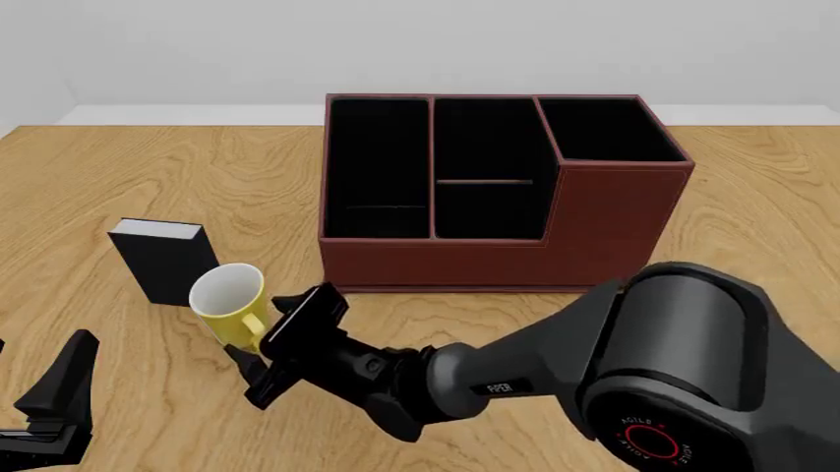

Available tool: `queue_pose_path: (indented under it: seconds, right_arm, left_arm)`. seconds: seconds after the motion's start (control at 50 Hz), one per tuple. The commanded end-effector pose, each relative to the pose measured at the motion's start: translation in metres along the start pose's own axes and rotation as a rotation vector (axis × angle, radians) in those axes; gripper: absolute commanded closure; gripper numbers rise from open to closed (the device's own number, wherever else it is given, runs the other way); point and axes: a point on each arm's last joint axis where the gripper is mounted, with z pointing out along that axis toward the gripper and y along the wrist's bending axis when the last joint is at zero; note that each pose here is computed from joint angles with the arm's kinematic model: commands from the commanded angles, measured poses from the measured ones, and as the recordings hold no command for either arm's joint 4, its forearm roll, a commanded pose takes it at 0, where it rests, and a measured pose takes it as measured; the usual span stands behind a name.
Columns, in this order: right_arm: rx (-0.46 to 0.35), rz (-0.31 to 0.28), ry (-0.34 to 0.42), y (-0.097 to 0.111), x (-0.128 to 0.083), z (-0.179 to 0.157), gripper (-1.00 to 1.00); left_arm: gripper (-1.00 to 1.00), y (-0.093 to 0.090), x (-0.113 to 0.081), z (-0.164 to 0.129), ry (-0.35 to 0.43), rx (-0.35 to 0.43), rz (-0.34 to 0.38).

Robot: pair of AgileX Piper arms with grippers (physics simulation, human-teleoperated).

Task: Pick up the yellow and white mug and place it to the right of the caddy.

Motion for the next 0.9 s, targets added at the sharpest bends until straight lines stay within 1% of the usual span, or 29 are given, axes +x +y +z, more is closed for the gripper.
queue_pose_path:
  seconds: [0.02,0.16,0.18,0.28,0.66,0.82,0.9]
  right_arm:
    - [0.000,0.002,0.005,0.000,0.003,0.003,-1.00]
    - [-0.003,0.004,0.003,0.001,0.003,0.004,-1.00]
    - [-0.002,0.005,0.003,0.001,0.002,0.004,1.00]
    - [-0.006,0.004,0.007,0.003,0.005,0.005,1.00]
    - [0.001,0.005,0.001,0.000,0.003,0.000,1.00]
    - [-0.002,-0.018,-0.026,0.002,-0.004,-0.009,1.00]
    - [-0.004,-0.018,-0.029,0.003,-0.006,-0.011,1.00]
  left_arm:
    - [-1.00,0.000,0.000,0.000,0.000,0.000,0.000]
    - [-1.00,0.000,0.000,0.000,0.000,0.000,0.000]
    - [-1.00,0.000,0.000,0.000,0.000,0.000,0.000]
    - [-1.00,0.000,0.000,0.000,0.000,0.000,0.000]
    - [-1.00,0.000,0.000,0.000,0.000,0.000,0.000]
    - [-1.00,0.000,0.000,0.000,0.000,0.000,0.000]
    - [-1.00,0.000,0.000,0.000,0.000,0.000,0.000]
